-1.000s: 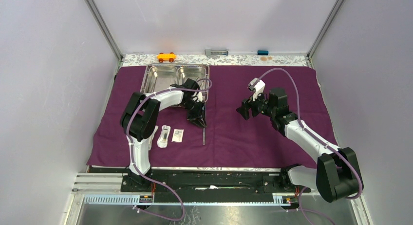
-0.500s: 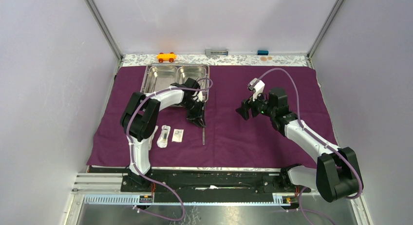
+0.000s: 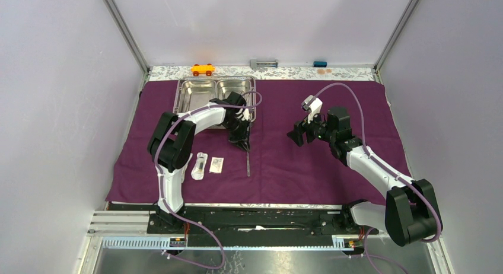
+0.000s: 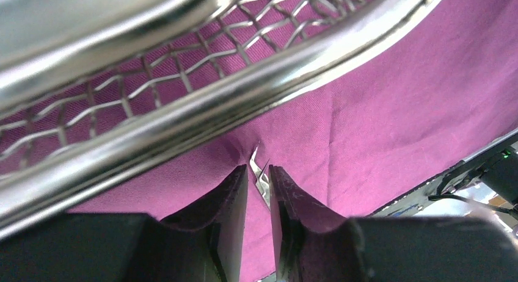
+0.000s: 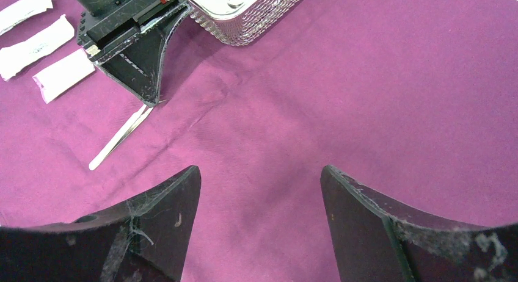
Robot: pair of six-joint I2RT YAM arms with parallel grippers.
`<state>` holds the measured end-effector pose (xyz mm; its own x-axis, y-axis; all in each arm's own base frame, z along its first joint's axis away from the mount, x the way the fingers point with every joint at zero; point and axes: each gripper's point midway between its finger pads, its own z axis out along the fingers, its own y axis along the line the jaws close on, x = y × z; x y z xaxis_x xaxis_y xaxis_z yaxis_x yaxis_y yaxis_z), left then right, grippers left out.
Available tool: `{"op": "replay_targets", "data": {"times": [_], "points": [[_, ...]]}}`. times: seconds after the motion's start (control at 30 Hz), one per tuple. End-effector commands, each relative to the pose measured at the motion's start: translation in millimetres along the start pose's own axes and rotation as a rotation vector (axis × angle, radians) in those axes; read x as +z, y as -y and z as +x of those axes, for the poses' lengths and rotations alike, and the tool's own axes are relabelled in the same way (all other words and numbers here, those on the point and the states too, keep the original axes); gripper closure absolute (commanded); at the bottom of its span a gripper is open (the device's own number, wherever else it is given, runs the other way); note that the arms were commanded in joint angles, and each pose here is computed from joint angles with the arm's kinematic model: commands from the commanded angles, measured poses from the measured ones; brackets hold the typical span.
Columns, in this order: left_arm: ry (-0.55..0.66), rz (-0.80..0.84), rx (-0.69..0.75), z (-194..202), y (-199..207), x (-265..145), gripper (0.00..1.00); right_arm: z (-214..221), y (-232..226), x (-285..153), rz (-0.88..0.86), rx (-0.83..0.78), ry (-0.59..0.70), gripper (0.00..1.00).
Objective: Open and lay out the surgical kit
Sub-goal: Pick up the medical item from the surgical kit.
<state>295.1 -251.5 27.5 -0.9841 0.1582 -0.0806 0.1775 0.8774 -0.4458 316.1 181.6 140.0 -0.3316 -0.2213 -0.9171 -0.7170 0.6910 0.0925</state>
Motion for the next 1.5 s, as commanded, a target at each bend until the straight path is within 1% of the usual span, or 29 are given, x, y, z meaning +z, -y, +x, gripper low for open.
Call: {"op": "replay_targets", "data": {"times": [0.0,0.3,0.5,0.73,0.83,1.0,1.13,1.2,1.4,1.47], "points": [[0.084,0.006,0.062,-23.7,8.0,-8.1,0.74,-10.9,-1.8,-1.7,-0.016,-0.016,0.038,0.22],[0.073,0.023,0.073,-17.3,11.7,-4.1,0.76,-10.5,-1.4,-1.7,-0.014,-0.016,0.036,0.22],[0.075,0.043,0.094,-13.4,19.1,-6.5,0.84,-10.7,-1.5,-1.7,-0.015,-0.017,0.037,0.22],[0.099,0.069,0.129,-15.9,28.0,-17.5,0.96,-10.9,-2.4,-1.9,-0.019,-0.016,0.038,0.22],[0.112,0.104,0.158,-16.8,37.2,-26.2,1.0,-13.3,-2.9,-3.0,-0.019,-0.018,0.045,0.22],[0.132,0.229,0.251,-15.7,65.8,-50.0,1.0,-19.1,-9.5,-6.4,-0.047,-0.031,0.072,0.22],[0.136,0.401,0.343,-6.2,95.3,-69.0,1.0,-24.0,-38.9,-13.0,-0.202,-0.052,0.112,0.21],[0.162,0.477,0.393,-4.4,109.2,-80.6,1.0,-27.4,-53.0,-18.0,-0.275,-0.065,0.138,0.21],[0.29,0.606,0.529,-9.2,141.6,-119.3,1.0,-33.2,-84.3,-27.9,-0.436,-0.066,0.174,0.19],[0.347,0.664,0.581,-9.8,156.2,-137.5,1.0,-34.6,-94.5,-29.3,-0.485,-0.062,0.179,0.16]]}}
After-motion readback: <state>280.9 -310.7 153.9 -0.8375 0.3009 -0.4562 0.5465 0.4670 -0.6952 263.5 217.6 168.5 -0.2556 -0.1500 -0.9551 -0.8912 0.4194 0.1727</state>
